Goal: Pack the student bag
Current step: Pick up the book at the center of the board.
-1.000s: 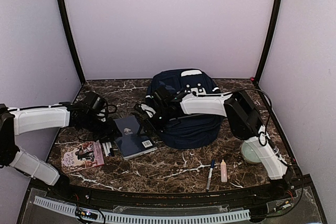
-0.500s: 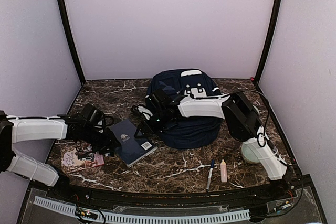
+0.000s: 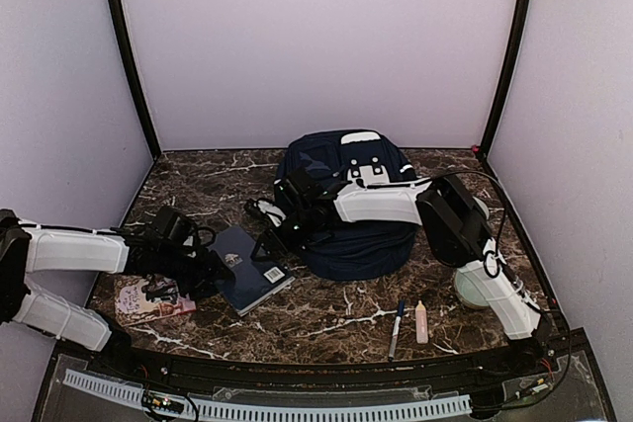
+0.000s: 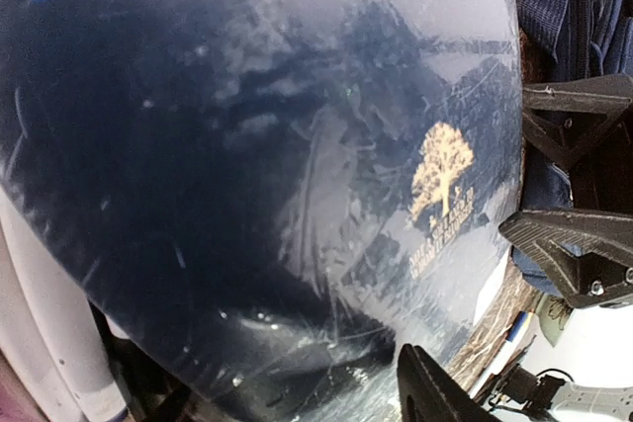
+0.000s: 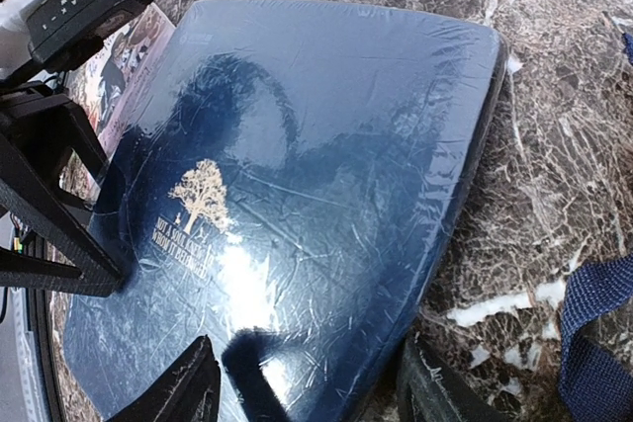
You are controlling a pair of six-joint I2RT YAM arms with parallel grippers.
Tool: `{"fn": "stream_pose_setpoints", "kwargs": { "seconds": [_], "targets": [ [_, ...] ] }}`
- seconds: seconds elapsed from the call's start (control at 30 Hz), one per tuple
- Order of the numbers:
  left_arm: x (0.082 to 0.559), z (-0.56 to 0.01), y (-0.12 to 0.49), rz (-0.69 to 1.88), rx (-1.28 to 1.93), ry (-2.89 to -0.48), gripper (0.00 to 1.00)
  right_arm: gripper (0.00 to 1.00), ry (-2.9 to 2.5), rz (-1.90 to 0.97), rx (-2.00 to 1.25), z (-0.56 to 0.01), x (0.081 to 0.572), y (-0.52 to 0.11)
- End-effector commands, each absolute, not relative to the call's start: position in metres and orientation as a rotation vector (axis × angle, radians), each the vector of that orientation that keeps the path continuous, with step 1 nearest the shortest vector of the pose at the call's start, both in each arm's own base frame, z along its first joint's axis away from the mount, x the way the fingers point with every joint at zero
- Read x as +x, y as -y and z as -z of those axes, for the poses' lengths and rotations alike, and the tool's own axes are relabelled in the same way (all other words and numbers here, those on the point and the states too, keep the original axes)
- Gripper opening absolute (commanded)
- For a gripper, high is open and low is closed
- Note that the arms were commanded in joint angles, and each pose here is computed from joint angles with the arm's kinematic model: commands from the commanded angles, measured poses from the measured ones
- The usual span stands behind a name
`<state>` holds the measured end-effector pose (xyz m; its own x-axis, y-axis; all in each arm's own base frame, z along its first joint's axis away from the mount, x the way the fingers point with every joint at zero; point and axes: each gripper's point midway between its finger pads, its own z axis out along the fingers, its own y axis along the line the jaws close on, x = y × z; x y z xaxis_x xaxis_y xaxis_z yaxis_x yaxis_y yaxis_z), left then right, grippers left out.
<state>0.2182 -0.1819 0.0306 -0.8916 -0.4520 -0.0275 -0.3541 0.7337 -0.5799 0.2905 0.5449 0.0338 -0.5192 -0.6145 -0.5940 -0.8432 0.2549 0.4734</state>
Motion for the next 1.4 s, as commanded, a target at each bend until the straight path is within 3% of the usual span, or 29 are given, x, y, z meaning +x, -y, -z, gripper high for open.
{"fn": "stream_pose_setpoints", "kwargs": {
  "seconds": [0.0, 0.23, 0.5, 0.6, 0.7, 1.13, 1.23, 1.37],
  "targets": [
    [0.224, -0.029, 0.193, 0.968, -0.666, -2.722, 0.57, 0.61, -2.537, -1.019, -1.415, 0.052, 0.249, -0.515],
    [0.248, -0.057, 0.202, 1.074, -0.668, -2.529, 0.47, 0.61, -2.539, -1.022, -1.422, 0.052, 0.246, -0.514],
    [0.270, -0.117, 0.206, 1.156, -0.626, -2.321, 0.45, 0.61, -2.544, -1.024, -1.422, 0.053, 0.246, -0.514],
    [0.271, -0.117, 0.199, 1.118, -0.662, -2.316, 0.59, 0.61, -2.543, -1.016, -1.424, 0.052, 0.246, -0.513],
    [0.270, -0.117, 0.195, 1.123, -0.695, -2.286, 0.61, 0.61, -2.542, -1.016, -1.424, 0.052, 0.246, -0.513],
    [0.288, -0.141, 0.204, 1.202, -0.639, -2.162, 0.37, 0.61, -2.541, -1.013, -1.421, 0.050, 0.245, -0.512],
    [0.291, -0.144, 0.206, 1.205, -0.633, -2.152, 0.21, 0.61, -2.538, -1.010, -1.420, 0.048, 0.245, -0.511],
    [0.292, -0.152, 0.209, 1.225, -0.614, -2.138, 0.18, 0.62, -2.533, -1.005, -1.421, 0.045, 0.246, -0.511]
  ]
}}
